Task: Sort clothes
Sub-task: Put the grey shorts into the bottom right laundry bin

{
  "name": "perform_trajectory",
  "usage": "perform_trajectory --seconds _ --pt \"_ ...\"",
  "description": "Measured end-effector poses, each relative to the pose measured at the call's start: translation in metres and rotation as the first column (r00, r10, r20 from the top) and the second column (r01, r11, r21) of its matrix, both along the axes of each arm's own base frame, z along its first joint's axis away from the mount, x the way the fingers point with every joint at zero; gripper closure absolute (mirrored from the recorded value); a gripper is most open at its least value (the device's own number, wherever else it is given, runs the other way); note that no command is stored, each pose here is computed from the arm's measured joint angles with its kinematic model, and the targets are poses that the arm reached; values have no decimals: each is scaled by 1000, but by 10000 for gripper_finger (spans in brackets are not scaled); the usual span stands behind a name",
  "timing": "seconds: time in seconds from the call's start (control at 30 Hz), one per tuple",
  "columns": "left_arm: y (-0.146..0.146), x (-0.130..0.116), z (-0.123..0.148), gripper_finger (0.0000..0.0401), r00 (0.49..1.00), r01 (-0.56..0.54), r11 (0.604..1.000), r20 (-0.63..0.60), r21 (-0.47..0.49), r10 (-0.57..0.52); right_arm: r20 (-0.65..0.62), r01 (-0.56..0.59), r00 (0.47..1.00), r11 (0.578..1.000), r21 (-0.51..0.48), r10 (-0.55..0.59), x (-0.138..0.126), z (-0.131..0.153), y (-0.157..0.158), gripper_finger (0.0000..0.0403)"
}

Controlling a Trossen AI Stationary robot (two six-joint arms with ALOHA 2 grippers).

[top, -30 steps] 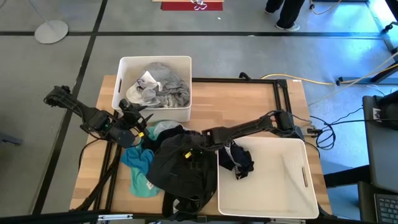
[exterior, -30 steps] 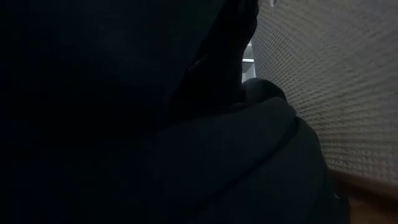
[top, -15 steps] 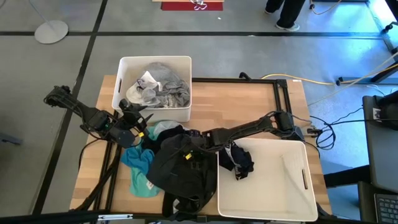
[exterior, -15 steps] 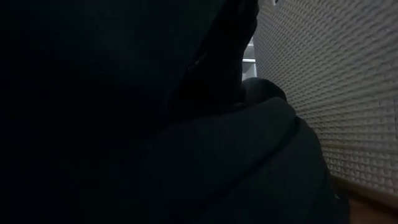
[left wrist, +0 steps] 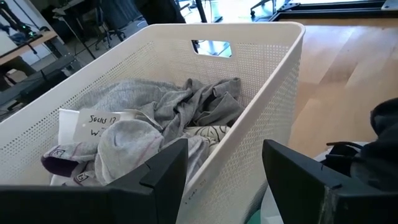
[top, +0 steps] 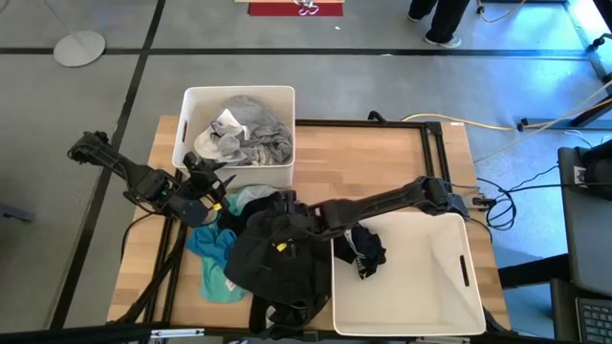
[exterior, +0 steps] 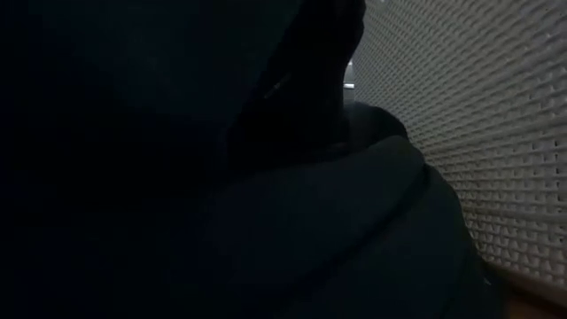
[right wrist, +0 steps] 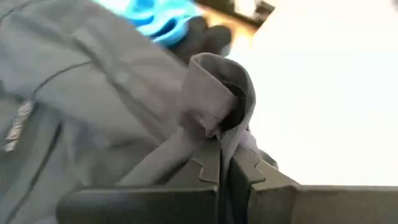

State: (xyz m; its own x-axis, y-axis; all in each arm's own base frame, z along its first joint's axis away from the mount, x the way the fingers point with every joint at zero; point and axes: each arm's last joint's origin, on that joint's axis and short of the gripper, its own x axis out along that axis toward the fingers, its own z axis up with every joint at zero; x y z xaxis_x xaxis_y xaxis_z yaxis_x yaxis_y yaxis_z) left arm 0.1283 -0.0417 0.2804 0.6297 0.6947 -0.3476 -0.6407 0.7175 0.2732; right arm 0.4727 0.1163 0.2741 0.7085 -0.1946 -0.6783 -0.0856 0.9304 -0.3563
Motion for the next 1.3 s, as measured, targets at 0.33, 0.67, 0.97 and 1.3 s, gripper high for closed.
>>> perform_trajectory --seconds 0.33,0.67,0.97,1.3 --pt "0 0 0 205 1000 1 1000 -2 2 -1 77 105 993 972 -212 -90 -10 65 -6 399" --pt "0 0 0 205 1000 3 1000 -5 -1 -3 218 233 960 930 -285 -174 -48 134 -20 400" --pt "0 0 0 205 1000 1 1000 0 -5 -1 404 317 889 926 -206 -215 -102 201 -28 399" --pt "0 0 0 205 1000 1 1000 1 -7 -1 594 329 780 936 -122 -196 -143 254 -33 399"
